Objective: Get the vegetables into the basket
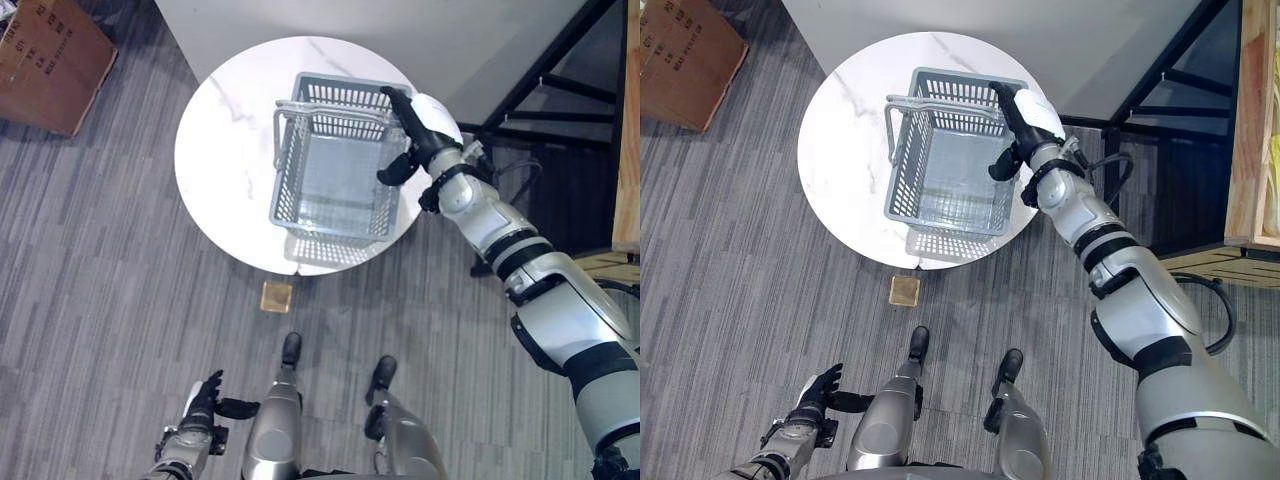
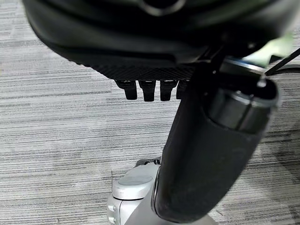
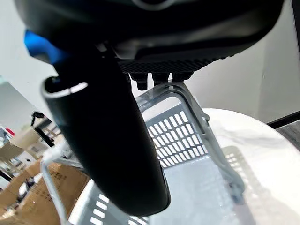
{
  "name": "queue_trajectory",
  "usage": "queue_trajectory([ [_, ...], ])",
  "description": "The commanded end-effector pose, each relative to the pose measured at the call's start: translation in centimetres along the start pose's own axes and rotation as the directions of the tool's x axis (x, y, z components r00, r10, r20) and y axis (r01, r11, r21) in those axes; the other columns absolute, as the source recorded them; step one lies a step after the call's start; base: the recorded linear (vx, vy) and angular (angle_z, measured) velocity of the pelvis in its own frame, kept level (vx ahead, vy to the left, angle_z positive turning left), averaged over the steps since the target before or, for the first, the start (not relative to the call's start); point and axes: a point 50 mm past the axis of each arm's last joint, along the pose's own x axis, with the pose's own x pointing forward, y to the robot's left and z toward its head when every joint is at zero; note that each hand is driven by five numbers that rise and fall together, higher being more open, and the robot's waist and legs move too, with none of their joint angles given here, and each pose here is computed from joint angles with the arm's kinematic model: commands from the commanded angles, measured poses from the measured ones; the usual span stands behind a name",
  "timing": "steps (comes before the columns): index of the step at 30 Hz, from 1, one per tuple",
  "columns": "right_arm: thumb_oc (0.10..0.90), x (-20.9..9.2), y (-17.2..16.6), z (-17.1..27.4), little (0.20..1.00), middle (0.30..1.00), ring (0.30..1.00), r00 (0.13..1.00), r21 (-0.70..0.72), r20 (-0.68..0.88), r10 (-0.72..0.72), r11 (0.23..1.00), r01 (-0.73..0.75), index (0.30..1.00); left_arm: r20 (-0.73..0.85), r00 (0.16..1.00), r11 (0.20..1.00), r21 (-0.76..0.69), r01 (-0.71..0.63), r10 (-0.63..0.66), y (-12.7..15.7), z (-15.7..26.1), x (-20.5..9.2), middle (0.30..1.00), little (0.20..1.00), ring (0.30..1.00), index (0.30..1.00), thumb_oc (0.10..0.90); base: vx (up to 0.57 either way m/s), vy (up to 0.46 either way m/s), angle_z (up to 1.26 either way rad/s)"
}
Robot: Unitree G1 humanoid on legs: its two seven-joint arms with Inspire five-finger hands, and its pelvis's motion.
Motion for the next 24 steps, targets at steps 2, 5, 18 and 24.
queue_trajectory([
  [2, 0.900, 1.8, -5.1, 8.6, 1.000, 1.000, 1.000, 0.936, 0.125, 0.282, -0.213, 0.975, 0.184, 1.000, -0.032, 0.995, 0.995, 0.025, -0.093, 0.094, 2.9, -1.0, -0.1, 1.000, 1.000, 1.000, 1.000, 0.900, 0.00, 0.000, 0.00],
  [5, 0.900, 1.8, -5.3, 9.5, 1.000, 1.000, 1.000, 0.927, 0.122, 0.312, -0.210, 0.976, 0.180, 1.000, -0.037, 0.995, 0.995, 0.022, -0.096, 0.097, 3.0, -1.1, -0.1, 1.000, 1.000, 1.000, 1.000, 0.900, 0.01, 0.005, 0.00],
  [18, 0.900, 2.4, -4.5, 10.6, 1.000, 1.000, 1.000, 0.932, 0.059, 0.321, -0.166, 0.986, 0.155, 1.000, -0.038, 0.994, 0.994, 0.042, -0.097, 0.099, 3.2, -1.2, -0.1, 1.000, 1.000, 1.000, 1.000, 0.900, 0.00, 0.000, 0.00],
  [24, 0.900, 2.9, -5.8, 8.9, 1.000, 1.000, 1.000, 0.952, -0.050, 0.261, -0.163, 0.982, 0.182, 1.000, -0.028, 0.995, 0.994, 0.055, -0.089, 0.091, 3.2, -1.2, -0.2, 1.000, 1.000, 1.000, 1.000, 0.900, 0.01, 0.006, 0.05],
])
